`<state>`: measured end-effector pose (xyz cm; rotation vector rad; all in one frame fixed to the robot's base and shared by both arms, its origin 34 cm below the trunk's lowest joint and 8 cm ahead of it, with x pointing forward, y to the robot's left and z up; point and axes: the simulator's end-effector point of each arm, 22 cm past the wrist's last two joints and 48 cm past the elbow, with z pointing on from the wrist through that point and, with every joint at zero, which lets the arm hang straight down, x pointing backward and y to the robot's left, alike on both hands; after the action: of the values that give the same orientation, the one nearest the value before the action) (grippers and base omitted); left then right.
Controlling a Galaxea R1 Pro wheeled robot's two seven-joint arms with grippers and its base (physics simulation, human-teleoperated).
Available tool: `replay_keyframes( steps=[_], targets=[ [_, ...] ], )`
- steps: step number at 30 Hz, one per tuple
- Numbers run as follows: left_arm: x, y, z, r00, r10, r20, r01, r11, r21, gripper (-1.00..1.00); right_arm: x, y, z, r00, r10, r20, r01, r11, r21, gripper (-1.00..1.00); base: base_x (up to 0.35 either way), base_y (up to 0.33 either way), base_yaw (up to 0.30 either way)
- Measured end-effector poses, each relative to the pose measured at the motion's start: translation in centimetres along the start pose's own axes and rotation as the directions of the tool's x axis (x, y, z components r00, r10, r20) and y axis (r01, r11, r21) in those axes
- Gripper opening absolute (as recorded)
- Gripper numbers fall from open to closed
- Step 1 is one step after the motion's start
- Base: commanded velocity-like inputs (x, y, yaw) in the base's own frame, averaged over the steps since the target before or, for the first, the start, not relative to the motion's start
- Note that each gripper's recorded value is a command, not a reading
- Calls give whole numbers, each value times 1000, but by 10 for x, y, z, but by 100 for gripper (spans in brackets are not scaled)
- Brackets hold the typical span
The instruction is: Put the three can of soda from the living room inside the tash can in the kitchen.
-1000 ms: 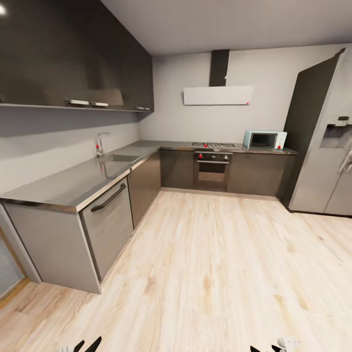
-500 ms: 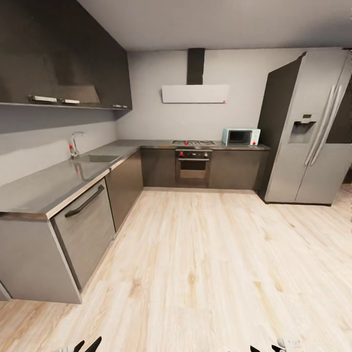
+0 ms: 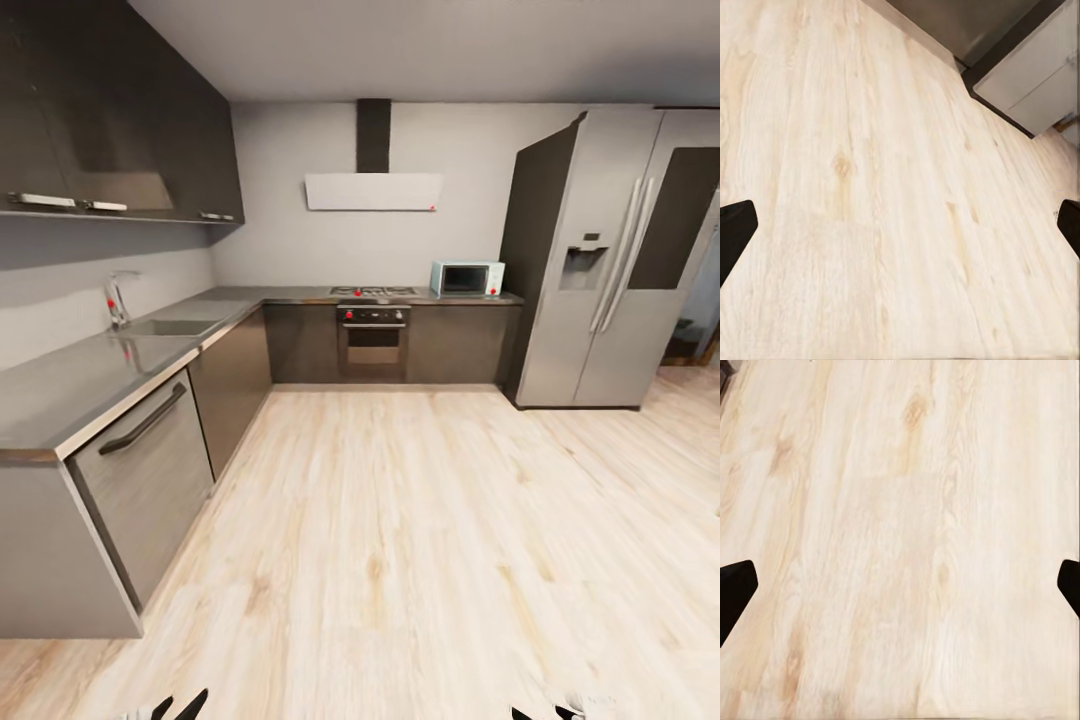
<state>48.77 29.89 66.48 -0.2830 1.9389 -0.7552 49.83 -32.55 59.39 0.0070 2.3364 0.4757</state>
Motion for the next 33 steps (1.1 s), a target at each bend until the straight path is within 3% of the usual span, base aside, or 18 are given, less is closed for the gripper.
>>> replay_keyframes(
  steps=[33],
  targets=[
    [0,0,0,1000,0,-1,0,1000,-2,100,0,0,0,1000,0,0,0,1000,0,100,0,0,-299]
  ],
)
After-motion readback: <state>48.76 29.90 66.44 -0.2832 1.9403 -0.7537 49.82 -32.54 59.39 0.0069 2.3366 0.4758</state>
